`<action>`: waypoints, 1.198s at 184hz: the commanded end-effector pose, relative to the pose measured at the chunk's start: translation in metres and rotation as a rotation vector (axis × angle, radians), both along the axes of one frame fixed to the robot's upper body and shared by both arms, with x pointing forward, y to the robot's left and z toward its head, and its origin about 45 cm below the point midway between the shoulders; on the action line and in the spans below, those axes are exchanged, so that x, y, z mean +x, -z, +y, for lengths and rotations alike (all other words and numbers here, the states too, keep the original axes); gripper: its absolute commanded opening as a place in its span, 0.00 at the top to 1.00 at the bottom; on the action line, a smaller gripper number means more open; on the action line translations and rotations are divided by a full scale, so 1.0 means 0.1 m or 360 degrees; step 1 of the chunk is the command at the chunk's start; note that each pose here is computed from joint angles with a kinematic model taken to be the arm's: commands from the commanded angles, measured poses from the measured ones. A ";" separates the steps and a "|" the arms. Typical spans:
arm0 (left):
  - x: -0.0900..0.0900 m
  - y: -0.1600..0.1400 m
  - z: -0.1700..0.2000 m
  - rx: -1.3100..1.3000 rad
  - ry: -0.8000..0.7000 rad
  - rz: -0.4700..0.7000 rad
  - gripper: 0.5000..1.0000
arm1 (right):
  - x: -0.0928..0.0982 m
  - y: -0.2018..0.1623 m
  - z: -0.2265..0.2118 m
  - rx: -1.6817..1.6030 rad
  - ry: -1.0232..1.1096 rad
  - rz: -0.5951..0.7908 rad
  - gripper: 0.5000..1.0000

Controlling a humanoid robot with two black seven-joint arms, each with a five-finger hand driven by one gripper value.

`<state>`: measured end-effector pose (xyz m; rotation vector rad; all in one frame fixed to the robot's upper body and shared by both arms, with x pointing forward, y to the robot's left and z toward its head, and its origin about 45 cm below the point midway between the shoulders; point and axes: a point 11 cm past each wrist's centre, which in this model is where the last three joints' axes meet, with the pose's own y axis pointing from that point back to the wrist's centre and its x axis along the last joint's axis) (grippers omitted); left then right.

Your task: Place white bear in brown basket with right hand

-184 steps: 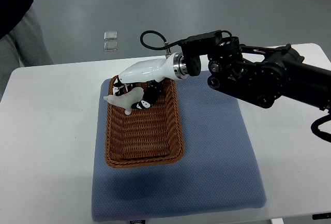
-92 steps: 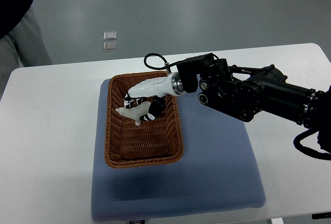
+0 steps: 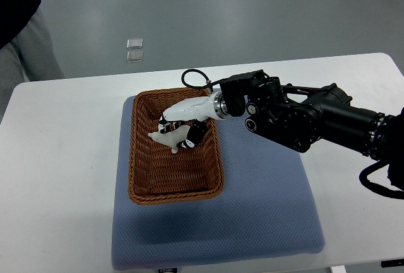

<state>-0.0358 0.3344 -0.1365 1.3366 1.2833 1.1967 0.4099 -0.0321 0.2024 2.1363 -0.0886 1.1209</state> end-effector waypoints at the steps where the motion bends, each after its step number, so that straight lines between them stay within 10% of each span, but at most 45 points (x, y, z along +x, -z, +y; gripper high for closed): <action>1: 0.00 0.00 0.00 0.0000 0.0000 0.0000 0.00 | 0.00 -0.01 0.00 0.0009 0.0004 -0.0007 0.64; 34: 0.00 0.00 0.00 0.0000 0.0000 0.0000 0.00 | 0.00 -0.01 0.01 0.0014 0.0004 0.0001 0.35; 114: 0.00 0.00 0.00 0.0000 0.0000 0.0000 0.00 | 0.11 -0.22 -0.05 0.0141 0.0064 0.0008 0.22; 221: 0.00 0.00 0.00 0.0000 -0.0002 -0.0003 0.00 | 0.72 -0.59 -1.30 0.1508 0.1221 0.0194 0.21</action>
